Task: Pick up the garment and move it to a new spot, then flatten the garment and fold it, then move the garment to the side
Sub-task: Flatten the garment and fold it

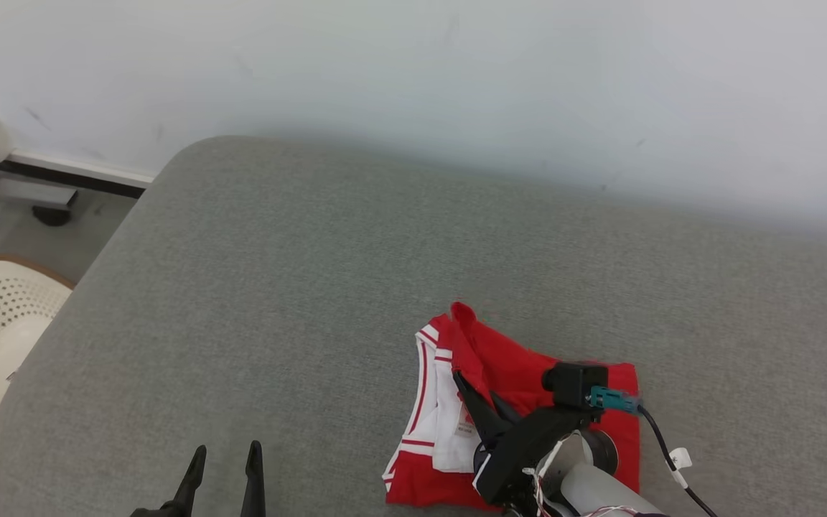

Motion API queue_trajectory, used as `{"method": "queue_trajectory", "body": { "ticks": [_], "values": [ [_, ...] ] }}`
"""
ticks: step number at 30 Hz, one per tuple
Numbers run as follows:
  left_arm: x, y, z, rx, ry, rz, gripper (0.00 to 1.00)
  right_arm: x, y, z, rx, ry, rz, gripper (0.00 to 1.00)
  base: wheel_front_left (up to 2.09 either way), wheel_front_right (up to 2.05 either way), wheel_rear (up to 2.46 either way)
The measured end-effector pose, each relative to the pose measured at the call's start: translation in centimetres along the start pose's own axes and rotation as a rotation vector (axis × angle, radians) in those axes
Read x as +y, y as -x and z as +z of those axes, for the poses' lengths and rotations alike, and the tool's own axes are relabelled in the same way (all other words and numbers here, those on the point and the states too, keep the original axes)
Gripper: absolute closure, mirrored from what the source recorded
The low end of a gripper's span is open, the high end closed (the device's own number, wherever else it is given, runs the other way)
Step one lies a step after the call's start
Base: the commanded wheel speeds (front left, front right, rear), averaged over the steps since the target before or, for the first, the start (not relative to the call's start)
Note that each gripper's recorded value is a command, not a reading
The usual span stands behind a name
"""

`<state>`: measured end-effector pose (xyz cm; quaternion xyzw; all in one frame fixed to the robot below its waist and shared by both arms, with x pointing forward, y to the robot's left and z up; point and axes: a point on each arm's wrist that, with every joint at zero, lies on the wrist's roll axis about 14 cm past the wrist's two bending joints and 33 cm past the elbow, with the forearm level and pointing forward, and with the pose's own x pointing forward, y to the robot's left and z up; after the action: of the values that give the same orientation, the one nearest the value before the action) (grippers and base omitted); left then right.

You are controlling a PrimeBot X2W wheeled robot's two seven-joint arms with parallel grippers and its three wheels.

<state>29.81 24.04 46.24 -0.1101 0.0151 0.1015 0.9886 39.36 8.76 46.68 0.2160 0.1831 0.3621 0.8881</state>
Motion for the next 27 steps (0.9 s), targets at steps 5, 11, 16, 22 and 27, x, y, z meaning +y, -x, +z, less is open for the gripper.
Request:
{"method": "queue_trajectory", "body": {
  "ticks": [5,11,16,22,27],
  "values": [
    [0.9,0.4,0.0,-0.001,-0.001,0.031,0.00,0.2,-0.7,-1.0,0.023,-0.006,0.005,0.72,0.00,0.00,0.00],
    [0.9,-0.1,0.0,0.002,-0.004,0.033,0.00,0.7,-1.3,1.2,-0.037,0.014,0.026,0.00,0.00,0.00,0.00],
    [0.5,-0.6,0.2,-0.004,-0.005,0.019,0.00,0.1,-1.2,5.0,-0.140,0.037,0.008,0.00,0.00,0.00,0.00],
    [-0.1,-1.3,0.4,-0.010,-0.006,0.000,0.00,-5.8,3.0,10.4,-0.331,0.114,-0.134,0.00,0.00,0.00,0.00],
    [-0.1,-1.4,0.1,-0.001,-0.007,-0.001,0.00,-9.4,6.3,9.8,-0.363,0.129,-0.241,0.00,0.00,0.00,0.00]
  ]
}}
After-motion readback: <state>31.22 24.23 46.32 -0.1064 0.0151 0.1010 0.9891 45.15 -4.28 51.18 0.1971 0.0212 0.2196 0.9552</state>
